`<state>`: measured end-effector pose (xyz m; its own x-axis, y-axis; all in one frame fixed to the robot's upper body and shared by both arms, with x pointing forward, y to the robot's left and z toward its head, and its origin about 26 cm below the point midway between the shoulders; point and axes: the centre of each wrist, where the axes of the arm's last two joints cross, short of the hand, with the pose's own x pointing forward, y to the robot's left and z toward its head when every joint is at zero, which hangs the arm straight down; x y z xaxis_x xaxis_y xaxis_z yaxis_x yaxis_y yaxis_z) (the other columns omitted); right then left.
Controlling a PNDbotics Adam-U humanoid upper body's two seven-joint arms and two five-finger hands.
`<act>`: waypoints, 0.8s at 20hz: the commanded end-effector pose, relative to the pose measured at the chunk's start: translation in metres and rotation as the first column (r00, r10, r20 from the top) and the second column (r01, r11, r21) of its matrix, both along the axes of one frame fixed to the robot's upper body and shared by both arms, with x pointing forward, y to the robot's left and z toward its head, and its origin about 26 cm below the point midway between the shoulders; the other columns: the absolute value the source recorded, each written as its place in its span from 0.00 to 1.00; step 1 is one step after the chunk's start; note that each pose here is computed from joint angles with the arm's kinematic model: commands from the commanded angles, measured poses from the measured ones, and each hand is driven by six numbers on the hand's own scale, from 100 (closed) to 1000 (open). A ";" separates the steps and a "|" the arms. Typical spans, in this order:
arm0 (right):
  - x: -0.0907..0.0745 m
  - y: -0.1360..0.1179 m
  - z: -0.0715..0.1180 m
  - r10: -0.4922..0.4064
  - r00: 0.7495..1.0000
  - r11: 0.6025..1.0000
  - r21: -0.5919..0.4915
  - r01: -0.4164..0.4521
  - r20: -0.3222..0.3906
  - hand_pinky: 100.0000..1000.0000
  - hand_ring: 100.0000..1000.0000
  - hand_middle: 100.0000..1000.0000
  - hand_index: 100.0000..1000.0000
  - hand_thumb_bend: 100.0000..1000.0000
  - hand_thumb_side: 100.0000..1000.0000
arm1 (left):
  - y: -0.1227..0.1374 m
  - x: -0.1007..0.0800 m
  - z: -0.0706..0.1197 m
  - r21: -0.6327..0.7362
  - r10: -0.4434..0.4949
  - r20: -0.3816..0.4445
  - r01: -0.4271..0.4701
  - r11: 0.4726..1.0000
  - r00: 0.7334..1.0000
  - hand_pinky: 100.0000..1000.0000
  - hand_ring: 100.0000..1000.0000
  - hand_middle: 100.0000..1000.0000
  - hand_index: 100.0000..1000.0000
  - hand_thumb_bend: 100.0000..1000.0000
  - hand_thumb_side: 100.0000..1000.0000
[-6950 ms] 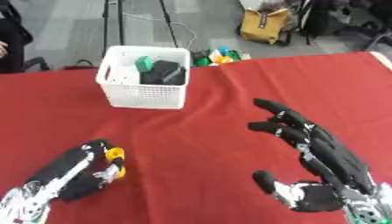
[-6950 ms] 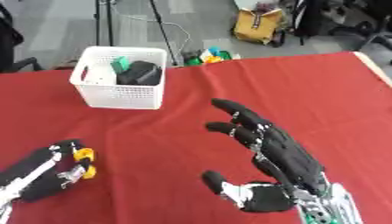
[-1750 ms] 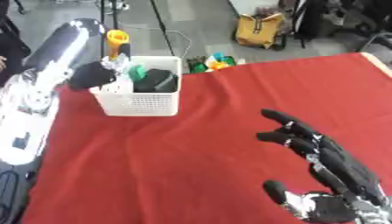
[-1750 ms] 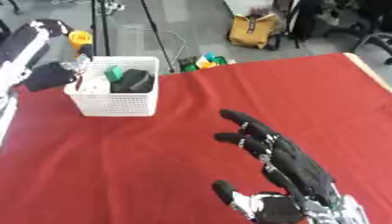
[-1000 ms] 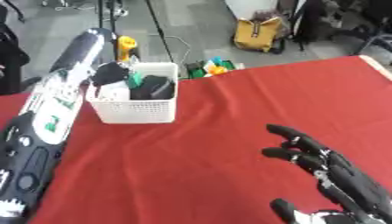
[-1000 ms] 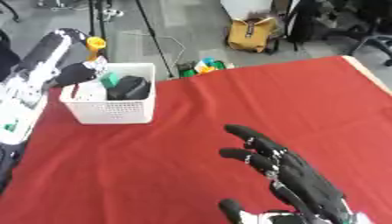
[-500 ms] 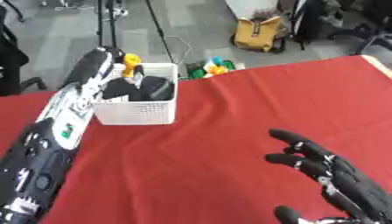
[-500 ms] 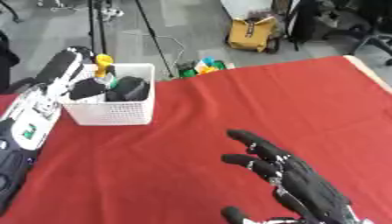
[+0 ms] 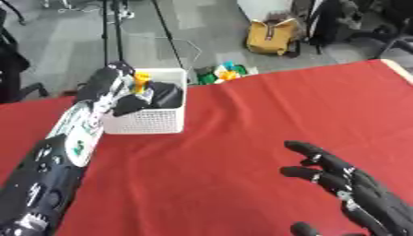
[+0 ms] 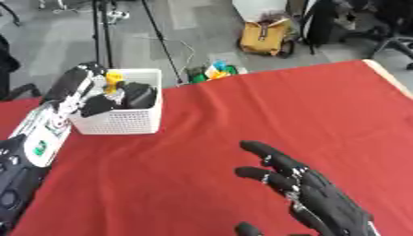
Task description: Pick up objects on the table and place them in the box.
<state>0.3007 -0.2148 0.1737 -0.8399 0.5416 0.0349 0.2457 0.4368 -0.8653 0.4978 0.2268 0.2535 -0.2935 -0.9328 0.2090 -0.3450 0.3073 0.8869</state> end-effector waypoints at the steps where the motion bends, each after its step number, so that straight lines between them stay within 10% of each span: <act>1: -0.003 0.002 0.008 0.013 0.999 1.000 0.004 -0.013 0.030 0.76 1.00 1.00 0.87 0.33 1.00 | 0.002 -0.001 0.019 0.027 0.004 0.044 -0.006 1.000 0.999 0.92 0.88 0.78 1.00 0.00 0.59; 16: -0.002 0.007 0.010 0.041 0.998 0.999 -0.004 -0.041 0.038 0.75 1.00 1.00 0.87 0.33 1.00 | 0.007 0.008 0.011 0.133 0.112 0.089 -0.123 0.983 0.990 0.94 0.88 0.81 1.00 0.00 0.53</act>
